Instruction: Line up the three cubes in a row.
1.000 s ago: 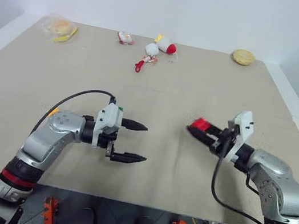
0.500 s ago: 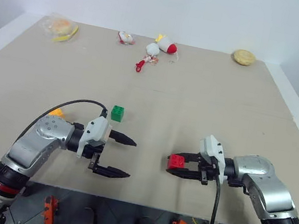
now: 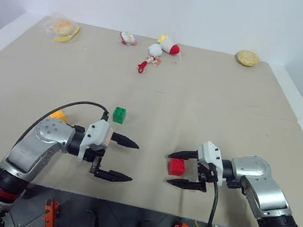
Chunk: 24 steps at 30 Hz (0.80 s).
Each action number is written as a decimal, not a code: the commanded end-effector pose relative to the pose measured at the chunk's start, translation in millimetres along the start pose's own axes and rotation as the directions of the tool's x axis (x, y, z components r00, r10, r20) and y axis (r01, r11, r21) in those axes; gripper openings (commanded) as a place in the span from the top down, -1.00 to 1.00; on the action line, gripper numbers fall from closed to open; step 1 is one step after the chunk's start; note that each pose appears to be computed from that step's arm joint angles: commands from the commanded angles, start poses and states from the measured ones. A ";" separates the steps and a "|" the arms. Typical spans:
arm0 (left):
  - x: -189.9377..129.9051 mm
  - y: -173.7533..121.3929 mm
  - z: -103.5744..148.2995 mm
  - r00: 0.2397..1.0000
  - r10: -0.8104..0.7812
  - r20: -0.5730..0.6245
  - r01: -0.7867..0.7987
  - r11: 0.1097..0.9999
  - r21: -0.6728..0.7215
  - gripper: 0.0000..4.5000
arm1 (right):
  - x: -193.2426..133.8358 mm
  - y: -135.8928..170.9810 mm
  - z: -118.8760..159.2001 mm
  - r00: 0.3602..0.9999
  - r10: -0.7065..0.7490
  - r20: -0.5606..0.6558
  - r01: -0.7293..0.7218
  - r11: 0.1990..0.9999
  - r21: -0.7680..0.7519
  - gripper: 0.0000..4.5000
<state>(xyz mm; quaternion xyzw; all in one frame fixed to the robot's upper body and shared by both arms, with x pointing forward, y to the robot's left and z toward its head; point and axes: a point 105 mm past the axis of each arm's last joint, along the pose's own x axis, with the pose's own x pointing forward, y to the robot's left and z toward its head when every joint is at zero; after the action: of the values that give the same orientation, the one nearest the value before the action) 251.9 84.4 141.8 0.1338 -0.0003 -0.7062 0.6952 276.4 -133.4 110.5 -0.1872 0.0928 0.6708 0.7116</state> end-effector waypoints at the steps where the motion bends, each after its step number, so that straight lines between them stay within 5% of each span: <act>1: -4.1 11.2 16.9 0.989 0.126 0.073 -0.128 0.992 0.015 -1.00 | -11.8 -6.3 32.9 0.994 -0.051 0.096 0.055 0.998 -0.041 -0.99; 6: -12.5 52.2 36.7 0.833 0.529 0.161 -0.525 0.848 -0.075 -1.00 | -28.3 -28.5 83.7 0.934 -0.233 0.272 0.238 0.971 0.013 -0.99; 10: -22.6 76.5 33.3 0.589 0.798 0.128 -0.780 0.603 -0.168 -1.00 | -19.5 -37.8 106.6 0.882 -0.333 0.333 0.342 0.939 0.033 -0.99; 15: -32.5 88.7 11.2 0.342 0.940 0.014 -0.917 0.336 -0.215 -1.00 | -4.9 -38.5 114.8 0.866 -0.344 0.362 0.354 0.934 0.041 -0.99; 21: -25.5 94.2 -21.8 0.242 0.960 -0.137 -0.953 0.209 -0.219 -1.00 | -1.6 -45.5 115.6 0.862 -0.350 0.368 0.366 0.930 0.027 -0.99; 24: -16.5 97.0 -31.5 0.250 0.954 -0.166 -0.952 0.210 -0.224 -1.00 | -1.1 -48.0 116.9 0.859 -0.353 0.371 0.372 0.928 0.021 -0.99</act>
<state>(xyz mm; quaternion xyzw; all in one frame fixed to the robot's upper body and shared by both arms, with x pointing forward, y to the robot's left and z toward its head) 350.4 107.0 125.9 -0.0035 0.0284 -0.1253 0.9917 311.1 -92.4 213.3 -0.0806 -0.0719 0.5495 0.8285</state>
